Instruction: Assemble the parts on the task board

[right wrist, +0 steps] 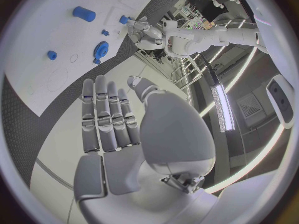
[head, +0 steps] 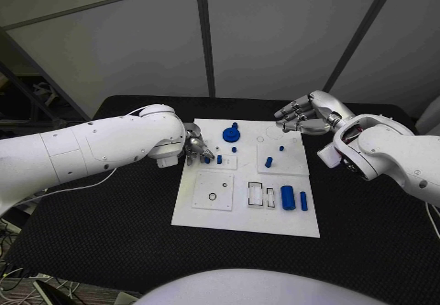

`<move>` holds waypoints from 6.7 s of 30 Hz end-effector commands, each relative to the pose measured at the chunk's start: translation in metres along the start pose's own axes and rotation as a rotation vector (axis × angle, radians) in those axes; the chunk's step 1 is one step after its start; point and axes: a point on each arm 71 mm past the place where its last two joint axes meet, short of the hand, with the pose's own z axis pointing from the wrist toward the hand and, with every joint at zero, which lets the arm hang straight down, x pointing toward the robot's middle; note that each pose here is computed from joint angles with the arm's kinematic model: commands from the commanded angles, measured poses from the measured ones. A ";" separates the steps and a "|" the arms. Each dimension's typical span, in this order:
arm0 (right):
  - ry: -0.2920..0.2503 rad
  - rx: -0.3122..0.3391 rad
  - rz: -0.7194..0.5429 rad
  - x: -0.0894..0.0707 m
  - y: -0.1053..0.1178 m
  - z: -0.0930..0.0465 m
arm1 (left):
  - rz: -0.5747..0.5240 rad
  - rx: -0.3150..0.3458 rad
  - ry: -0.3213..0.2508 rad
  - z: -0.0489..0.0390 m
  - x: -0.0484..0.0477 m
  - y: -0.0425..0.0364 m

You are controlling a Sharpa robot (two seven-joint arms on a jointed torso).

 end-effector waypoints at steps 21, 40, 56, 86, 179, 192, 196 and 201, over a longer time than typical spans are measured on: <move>0.004 -0.008 -0.001 -0.001 0.001 0.000 | -0.049 0.019 -0.030 -0.0003 -0.0041 0.0022; -0.001 -0.007 -0.003 -0.002 0.001 0.000 | -0.193 0.297 -0.200 -0.0176 -0.0305 -0.0137; -0.003 -0.022 -0.020 -0.001 0.001 0.001 | 0.088 0.699 -0.449 -0.0178 -0.0169 -0.0570; 0.002 -0.031 -0.029 0.001 0.004 0.001 | 0.382 0.605 -0.381 0.0169 -0.0002 -0.0743; 0.005 -0.023 -0.031 0.000 0.002 0.001 | 0.262 0.539 -0.351 -0.0055 -0.0268 -0.0328; 0.004 -0.021 -0.031 -0.001 0.001 0.001 | 0.241 0.502 -0.323 -0.0059 -0.0258 -0.0152; 0.005 -0.021 -0.031 -0.001 0.001 0.001 | 0.240 0.504 -0.310 -0.0033 -0.0210 -0.0159; 0.005 -0.021 -0.031 -0.001 0.001 0.001 | 0.240 0.509 -0.300 -0.0001 -0.0166 -0.0185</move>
